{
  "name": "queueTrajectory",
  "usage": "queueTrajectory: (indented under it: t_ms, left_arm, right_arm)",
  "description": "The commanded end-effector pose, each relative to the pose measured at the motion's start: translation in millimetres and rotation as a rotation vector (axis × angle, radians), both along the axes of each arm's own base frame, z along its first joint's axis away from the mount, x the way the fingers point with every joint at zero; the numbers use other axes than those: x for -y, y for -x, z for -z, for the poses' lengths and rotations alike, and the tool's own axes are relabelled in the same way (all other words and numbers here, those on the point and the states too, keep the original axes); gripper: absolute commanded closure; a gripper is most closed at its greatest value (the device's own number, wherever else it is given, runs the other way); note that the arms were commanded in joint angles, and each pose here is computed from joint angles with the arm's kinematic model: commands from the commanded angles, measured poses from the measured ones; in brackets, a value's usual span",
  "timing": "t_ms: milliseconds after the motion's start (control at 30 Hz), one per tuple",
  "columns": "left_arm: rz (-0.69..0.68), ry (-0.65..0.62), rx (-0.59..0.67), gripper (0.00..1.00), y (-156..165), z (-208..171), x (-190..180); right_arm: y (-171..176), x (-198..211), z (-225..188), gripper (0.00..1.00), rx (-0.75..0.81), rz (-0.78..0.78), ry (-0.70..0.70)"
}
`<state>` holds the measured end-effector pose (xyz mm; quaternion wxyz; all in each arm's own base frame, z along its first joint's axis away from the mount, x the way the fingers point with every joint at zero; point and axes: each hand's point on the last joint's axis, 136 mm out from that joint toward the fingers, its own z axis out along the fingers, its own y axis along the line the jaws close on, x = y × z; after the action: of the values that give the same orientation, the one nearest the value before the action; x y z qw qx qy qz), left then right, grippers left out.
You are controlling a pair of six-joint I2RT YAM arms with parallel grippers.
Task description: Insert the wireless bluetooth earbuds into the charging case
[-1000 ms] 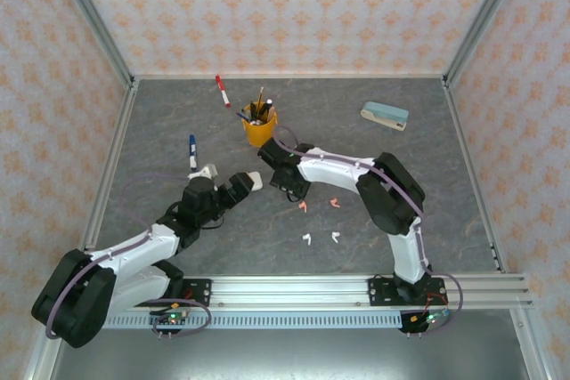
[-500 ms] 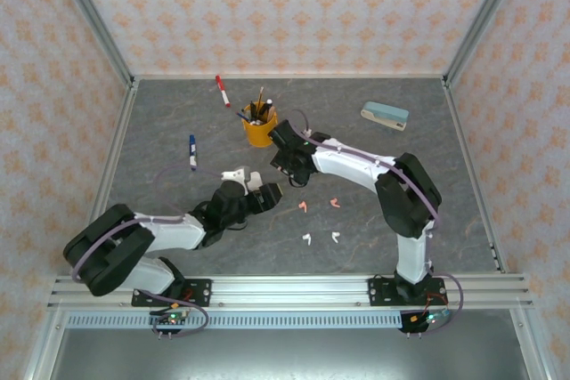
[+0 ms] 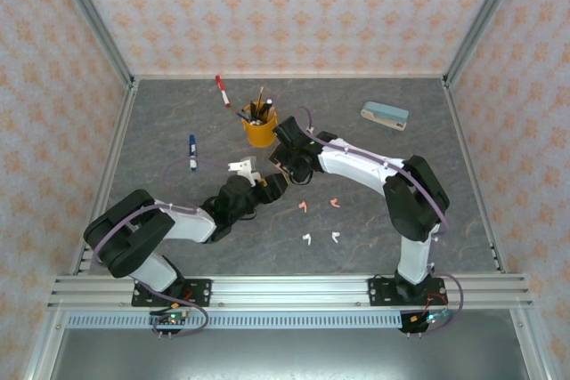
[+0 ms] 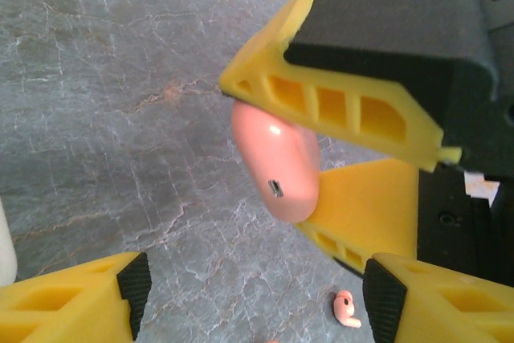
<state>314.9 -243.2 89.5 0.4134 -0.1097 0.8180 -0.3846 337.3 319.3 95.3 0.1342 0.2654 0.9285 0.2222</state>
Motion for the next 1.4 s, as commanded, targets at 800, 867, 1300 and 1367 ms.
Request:
queueTrajectory:
  t_ms: [800, 867, 1300, 1367]
  left_arm:
    - [-0.064, 0.113, 0.096, 0.63, -39, -21, 22]
    - [-0.062, 0.113, 0.095, 0.68, -40, -21, 24]
    - [-0.043, 0.111, 0.084, 0.89, -43, -19, 31]
    - [-0.034, 0.112, 0.081, 0.93, -43, -19, 33]
  right_arm:
    - [5, 2, -16, 0.42, 0.005, 0.018, -0.095]
    - [6, 3, -14, 0.42, 0.002, 0.016, -0.094]
    - [7, 1, -16, 0.41, 0.006, 0.008, -0.108]
    - [4, 2, -19, 0.35, 0.012, 0.010, -0.115]
